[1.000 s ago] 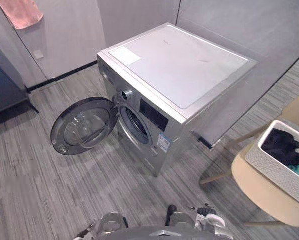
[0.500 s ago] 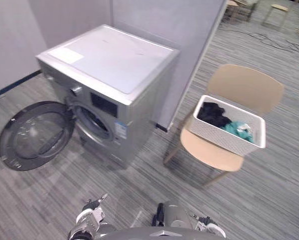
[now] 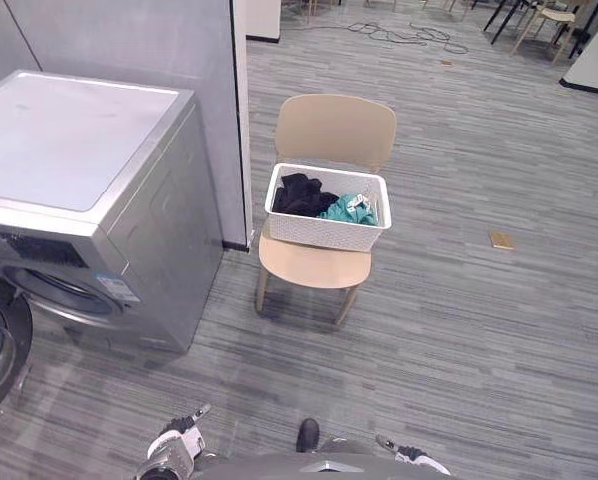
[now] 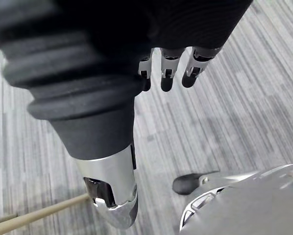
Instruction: Pick up the laundry basket with both hands and put the clothes into the washing machine.
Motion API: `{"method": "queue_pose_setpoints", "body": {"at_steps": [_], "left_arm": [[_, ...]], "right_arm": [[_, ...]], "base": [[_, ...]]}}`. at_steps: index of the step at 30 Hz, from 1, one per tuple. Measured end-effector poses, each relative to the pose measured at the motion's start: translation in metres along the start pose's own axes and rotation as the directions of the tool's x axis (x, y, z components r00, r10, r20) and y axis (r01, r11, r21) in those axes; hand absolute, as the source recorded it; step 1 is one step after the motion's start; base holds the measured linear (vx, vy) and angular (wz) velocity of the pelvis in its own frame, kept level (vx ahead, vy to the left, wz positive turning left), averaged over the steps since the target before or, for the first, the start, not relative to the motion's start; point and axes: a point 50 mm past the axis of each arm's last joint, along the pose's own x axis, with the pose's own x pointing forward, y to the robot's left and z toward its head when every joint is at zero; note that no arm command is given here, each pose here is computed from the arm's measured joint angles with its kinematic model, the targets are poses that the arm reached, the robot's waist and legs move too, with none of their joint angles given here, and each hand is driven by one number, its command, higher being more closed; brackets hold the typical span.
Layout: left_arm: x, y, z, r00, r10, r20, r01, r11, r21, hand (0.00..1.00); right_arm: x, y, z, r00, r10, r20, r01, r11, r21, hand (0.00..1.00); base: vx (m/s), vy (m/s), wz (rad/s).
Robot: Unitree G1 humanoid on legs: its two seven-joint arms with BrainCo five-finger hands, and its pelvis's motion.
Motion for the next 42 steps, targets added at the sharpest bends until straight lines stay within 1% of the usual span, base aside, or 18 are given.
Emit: {"method": "queue_pose_setpoints", "body": {"at_steps": [2, 5, 6, 7, 10, 11, 14, 16, 18, 20, 22, 24, 25, 29, 33, 35, 39, 42], "left_arm": [[0.000, 0.009, 0.006, 0.999, 0.019, 0.046, -0.019, 1.000, -0.001, 0.00], [-0.001, 0.012, 0.012, 0.996, 0.022, 0.088, -0.017, 0.998, -0.061, 0.00], [-0.002, 0.012, 0.008, 0.997, 0.019, 0.080, -0.014, 0.998, -0.056, 0.00], [-0.003, 0.010, -0.002, 0.999, 0.011, 0.052, -0.007, 0.996, -0.088, 0.00], [-0.003, 0.015, -0.005, 0.999, 0.031, 0.038, -0.025, 0.990, -0.139, 0.00], [-0.003, 0.015, -0.008, 0.999, 0.040, 0.025, -0.035, 0.984, -0.174, 0.00], [-0.003, 0.016, -0.016, 0.999, 0.047, -0.011, -0.049, 0.979, -0.200, 0.00], [-0.003, 0.021, -0.025, 0.997, 0.066, -0.048, -0.074, 0.978, -0.193, 0.00], [-0.004, 0.037, -0.032, 0.991, 0.112, -0.075, -0.122, 0.981, -0.153, 0.00], [-0.002, 0.043, -0.028, 0.990, 0.125, -0.070, -0.132, 0.985, -0.109, 0.00], [-0.001, 0.041, -0.024, 0.991, 0.118, -0.056, -0.121, 0.991, -0.063, 0.00], [-0.001, 0.034, -0.019, 0.994, 0.102, -0.036, -0.103, 0.995, -0.014, 0.00], [-0.001, 0.036, -0.022, 0.991, 0.119, -0.068, -0.120, 0.993, -0.015, 0.00], [-0.003, 0.047, -0.035, 0.981, 0.154, -0.115, -0.148, 0.987, 0.056, 0.00], [-0.004, 0.052, -0.038, 0.977, 0.181, -0.115, -0.175, 0.983, 0.063, 0.00], [-0.004, 0.058, -0.035, 0.977, 0.193, -0.087, -0.190, 0.981, 0.039, 0.00], [-0.005, 0.048, -0.038, 0.983, 0.170, -0.074, -0.167, 0.985, 0.045, 0.00], [-0.005, 0.052, -0.039, 0.980, 0.181, -0.081, -0.180, 0.983, 0.025, 0.00]], "right_arm": [[-0.001, 0.004, 0.002, 1.000, 0.000, 0.014, 0.001, 1.000, -0.021, 0.00], [-0.001, 0.008, 0.011, 0.998, 0.015, 0.056, -0.011, 0.998, -0.068, 0.00], [0.000, 0.008, 0.015, 0.998, 0.015, 0.064, -0.011, 0.998, -0.069, 0.00], [0.000, 0.007, 0.015, 0.998, 0.015, 0.063, -0.010, 0.997, -0.072, 0.00], [-0.001, 0.013, 0.020, 0.996, 0.031, 0.085, -0.024, 0.997, -0.077, 0.00], [-0.002, 0.011, 0.020, 0.995, 0.023, 0.095, -0.014, 0.995, -0.100, 0.00], [-0.001, 0.004, 0.021, 0.995, 0.006, 0.098, 0.004, 0.994, -0.106, 0.00], [-0.001, 0.006, 0.023, 0.994, 0.012, 0.104, 0.000, 0.994, -0.114, 0.00], [-0.001, 0.017, 0.016, 0.997, 0.043, 0.068, -0.033, 0.989, -0.147, 0.00], [-0.001, 0.023, 0.009, 0.998, 0.056, 0.034, -0.050, 0.988, -0.149, 0.00], [-0.001, 0.026, 0.007, 0.998, 0.061, 0.016, -0.058, 0.987, -0.151, 0.00], [-0.002, 0.034, 0.019, 0.996, 0.081, 0.043, -0.074, 0.985, -0.156, 0.00], [-0.002, 0.036, 0.022, 0.995, 0.089, 0.053, -0.079, 0.983, -0.165, 0.00], [-0.010, 0.057, 0.048, 0.971, 0.159, 0.178, -0.115, 0.966, -0.233, 0.00], [-0.026, 0.089, 0.065, 0.928, 0.261, 0.267, -0.190, 0.946, -0.264, 0.00], [-0.037, 0.107, 0.071, 0.892, 0.324, 0.314, -0.240, 0.930, -0.278, 0.00], [-0.050, 0.114, 0.095, 0.829, 0.368, 0.421, -0.248, 0.917, -0.314, 0.00], [-0.061, 0.101, 0.108, 0.778, 0.363, 0.513, -0.230, 0.924, -0.305, 0.00]], "base": [[0.03, -0.037, -0.36], [0.08, -0.014, -0.73], [0.11, 0.114, -1.06], [0.11, 0.119, -1.01], [0.13, 0.127, -0.69], [0.15, 0.176, -0.30], [0.27, 0.321, -0.12], [0.36, 0.451, -0.44], [0.39, 0.516, -0.52], [0.32, 0.379, -0.18], [0.29, 0.334, -0.25], [0.26, 0.276, -0.47], [0.28, 0.215, -0.34], [0.24, 0.087, 0.02], [0.19, -0.118, 0.17], [0.16, -0.225, 0.03], [0.04, -0.186, 0.00], [-0.01, -0.071, 0.25]]}}
